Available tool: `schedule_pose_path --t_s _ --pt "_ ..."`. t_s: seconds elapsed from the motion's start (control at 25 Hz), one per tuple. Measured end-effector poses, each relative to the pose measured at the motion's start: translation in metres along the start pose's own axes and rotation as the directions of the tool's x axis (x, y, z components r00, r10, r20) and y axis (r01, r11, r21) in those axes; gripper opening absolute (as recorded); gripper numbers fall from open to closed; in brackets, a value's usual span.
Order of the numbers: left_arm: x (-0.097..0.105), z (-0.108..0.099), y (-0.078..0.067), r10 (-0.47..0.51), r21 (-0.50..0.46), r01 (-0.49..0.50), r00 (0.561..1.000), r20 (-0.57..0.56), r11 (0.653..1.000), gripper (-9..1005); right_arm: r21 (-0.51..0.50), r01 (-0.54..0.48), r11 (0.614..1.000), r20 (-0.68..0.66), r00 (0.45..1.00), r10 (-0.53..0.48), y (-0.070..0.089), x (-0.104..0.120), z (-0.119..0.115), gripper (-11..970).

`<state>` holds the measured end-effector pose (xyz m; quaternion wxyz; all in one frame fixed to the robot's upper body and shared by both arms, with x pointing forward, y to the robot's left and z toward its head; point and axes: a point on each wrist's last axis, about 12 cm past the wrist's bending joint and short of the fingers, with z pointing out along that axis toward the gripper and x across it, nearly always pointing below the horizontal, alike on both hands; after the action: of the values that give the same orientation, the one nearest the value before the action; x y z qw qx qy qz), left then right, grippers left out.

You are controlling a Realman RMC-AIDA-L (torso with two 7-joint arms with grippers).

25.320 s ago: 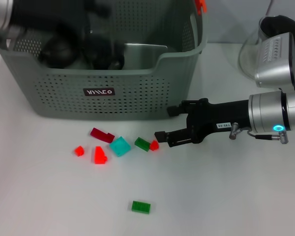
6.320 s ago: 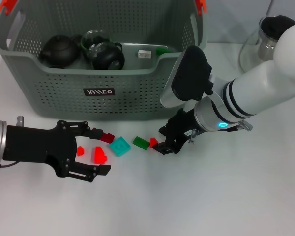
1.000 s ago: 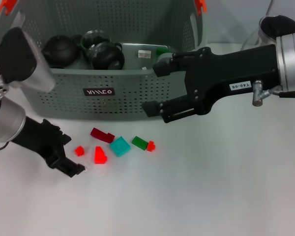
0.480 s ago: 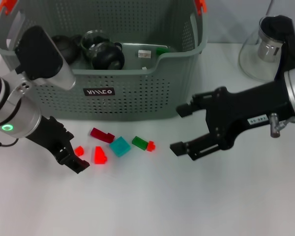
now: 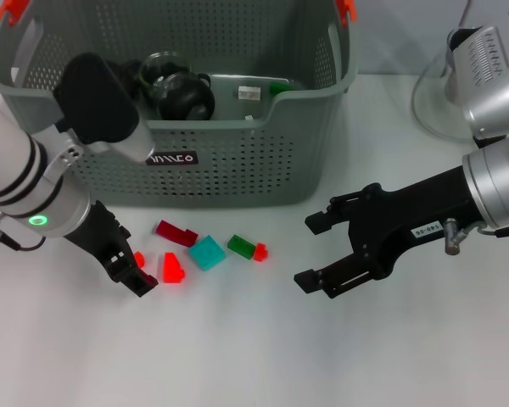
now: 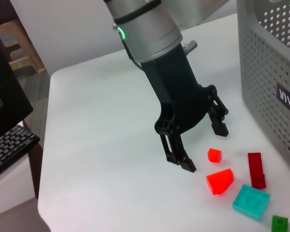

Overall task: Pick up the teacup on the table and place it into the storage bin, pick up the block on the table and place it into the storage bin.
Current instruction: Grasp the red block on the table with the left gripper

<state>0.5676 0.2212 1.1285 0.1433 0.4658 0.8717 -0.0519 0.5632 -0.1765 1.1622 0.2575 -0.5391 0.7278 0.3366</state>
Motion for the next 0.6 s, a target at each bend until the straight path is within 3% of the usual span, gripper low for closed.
schedule_pose_path --t_s 0.44,0.6 --pt "-0.007 0.012 -0.002 -0.014 -0.043 0.012 0.999 -0.043 0.999 901 0.004 -0.005 1.0 0.004 1.0 0.005 -0.003 0.002 0.003 931" --pt "-0.008 0.014 -0.003 -0.012 -0.041 0.01 0.999 -0.05 0.999 775 0.005 -0.005 1.0 0.004 1.0 0.005 -0.003 0.002 0.003 931"
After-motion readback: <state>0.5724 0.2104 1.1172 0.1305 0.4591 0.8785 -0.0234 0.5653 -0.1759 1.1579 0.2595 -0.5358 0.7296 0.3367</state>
